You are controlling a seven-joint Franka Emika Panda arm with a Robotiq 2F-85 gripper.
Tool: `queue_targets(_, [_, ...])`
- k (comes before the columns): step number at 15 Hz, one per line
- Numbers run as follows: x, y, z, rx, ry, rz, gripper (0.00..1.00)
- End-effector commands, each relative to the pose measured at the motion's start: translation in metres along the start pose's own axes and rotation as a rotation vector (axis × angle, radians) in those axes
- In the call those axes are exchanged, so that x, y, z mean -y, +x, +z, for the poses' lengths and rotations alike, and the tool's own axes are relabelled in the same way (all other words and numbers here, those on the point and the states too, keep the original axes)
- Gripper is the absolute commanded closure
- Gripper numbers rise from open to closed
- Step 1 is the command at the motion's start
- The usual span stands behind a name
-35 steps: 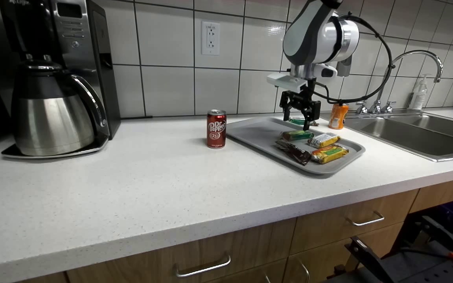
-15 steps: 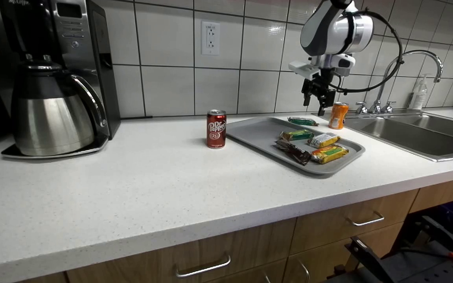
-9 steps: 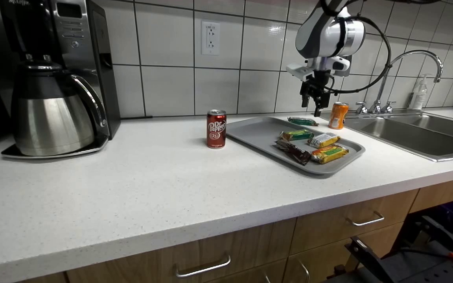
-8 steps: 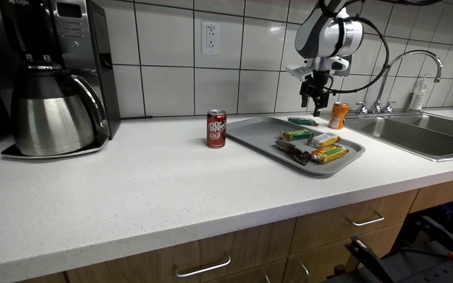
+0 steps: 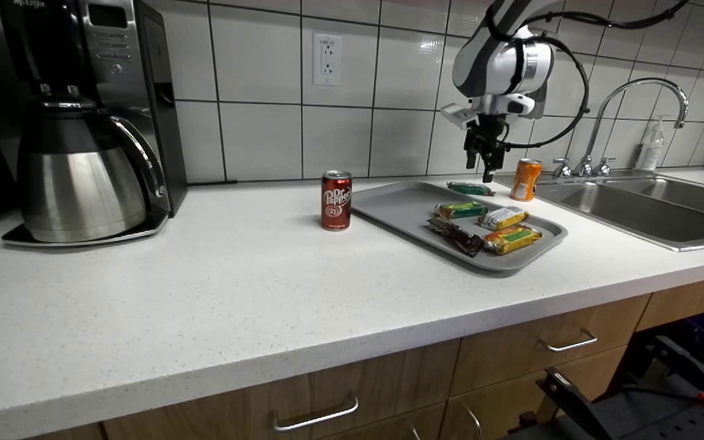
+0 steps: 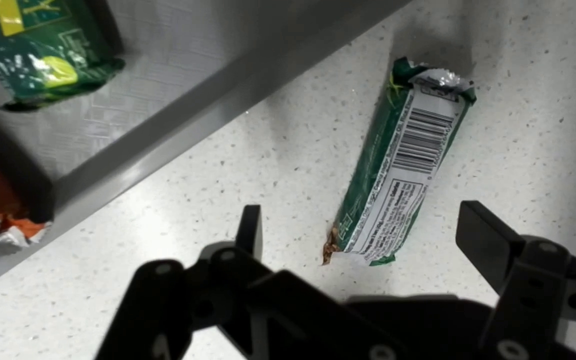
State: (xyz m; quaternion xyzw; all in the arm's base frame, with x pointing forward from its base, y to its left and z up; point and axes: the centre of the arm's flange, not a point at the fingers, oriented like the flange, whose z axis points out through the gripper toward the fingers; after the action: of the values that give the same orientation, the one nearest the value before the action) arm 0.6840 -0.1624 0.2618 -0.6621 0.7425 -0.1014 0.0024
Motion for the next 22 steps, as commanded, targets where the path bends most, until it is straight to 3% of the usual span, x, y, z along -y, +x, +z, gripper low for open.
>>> queue_targets(1, [0.026, 0.007, 0.008, -0.001, -0.012, 0.046, 0.00])
queue_targets(17, [0.047, 0.007, 0.052, -0.013, -0.083, 0.098, 0.00])
queue_targets(18, [0.047, 0.006, 0.050, -0.009, -0.082, 0.096, 0.24])
queue_targets(19, [0.047, 0.006, 0.049, -0.009, -0.080, 0.095, 0.13])
queue_targets(20, [0.048, 0.006, 0.049, -0.010, -0.079, 0.096, 0.32])
queue_targets(22, [0.049, 0.007, 0.048, -0.009, -0.078, 0.097, 0.39])
